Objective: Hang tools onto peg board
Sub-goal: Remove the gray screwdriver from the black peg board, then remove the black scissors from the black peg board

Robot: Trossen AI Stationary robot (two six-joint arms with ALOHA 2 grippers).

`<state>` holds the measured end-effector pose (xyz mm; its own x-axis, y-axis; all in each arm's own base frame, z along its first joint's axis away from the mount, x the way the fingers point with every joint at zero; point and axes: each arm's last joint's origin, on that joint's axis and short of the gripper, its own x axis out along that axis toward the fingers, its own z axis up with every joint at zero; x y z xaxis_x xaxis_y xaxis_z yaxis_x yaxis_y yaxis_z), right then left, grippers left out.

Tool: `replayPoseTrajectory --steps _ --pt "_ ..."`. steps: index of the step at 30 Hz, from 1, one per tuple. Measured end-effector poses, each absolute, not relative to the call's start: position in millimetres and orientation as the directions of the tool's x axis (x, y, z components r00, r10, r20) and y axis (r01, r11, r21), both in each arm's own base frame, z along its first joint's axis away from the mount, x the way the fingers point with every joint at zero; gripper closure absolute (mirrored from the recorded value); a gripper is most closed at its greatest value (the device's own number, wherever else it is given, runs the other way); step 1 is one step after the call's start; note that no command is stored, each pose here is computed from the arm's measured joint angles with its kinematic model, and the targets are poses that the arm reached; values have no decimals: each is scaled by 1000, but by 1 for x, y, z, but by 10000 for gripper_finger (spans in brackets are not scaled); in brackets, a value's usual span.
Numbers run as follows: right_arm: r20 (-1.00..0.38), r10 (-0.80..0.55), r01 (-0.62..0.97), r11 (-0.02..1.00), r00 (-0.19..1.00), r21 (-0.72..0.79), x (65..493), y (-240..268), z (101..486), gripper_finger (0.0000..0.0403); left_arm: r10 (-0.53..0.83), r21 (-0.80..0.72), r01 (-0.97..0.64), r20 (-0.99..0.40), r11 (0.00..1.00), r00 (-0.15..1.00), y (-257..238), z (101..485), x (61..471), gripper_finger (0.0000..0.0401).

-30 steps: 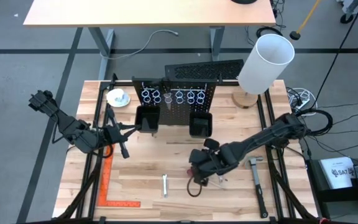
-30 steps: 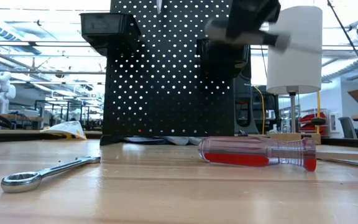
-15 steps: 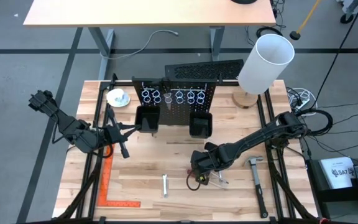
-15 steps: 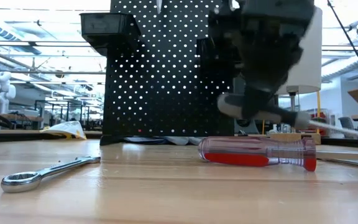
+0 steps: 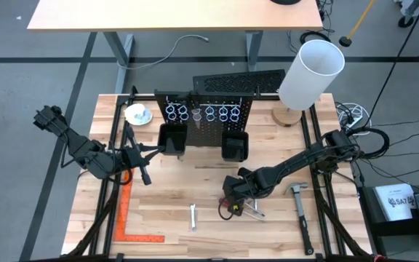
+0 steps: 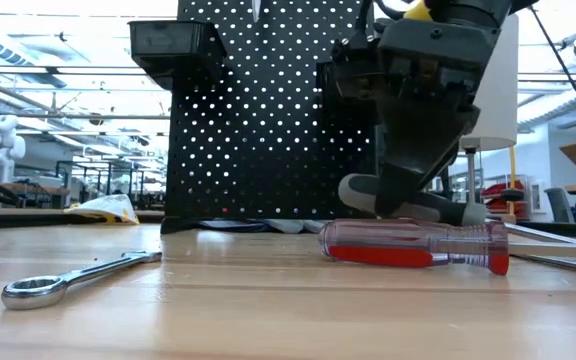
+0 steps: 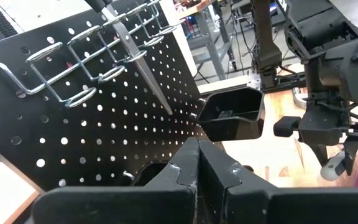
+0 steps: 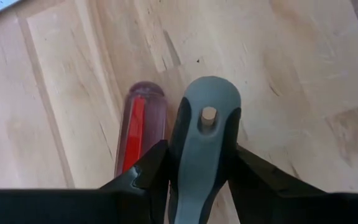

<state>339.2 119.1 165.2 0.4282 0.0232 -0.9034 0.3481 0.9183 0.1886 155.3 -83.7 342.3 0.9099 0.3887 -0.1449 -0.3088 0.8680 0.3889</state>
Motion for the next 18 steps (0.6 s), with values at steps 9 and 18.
replayPoseTrajectory --steps 9,18 --pt "-906 51 338 918 421 208 339 120 165 223 388 389 -308 -145 868 910 -84 342 155 393" --pt "-905 75 325 918 419 227 339 121 165 212 388 389 -308 -145 868 910 -84 342 155 393"
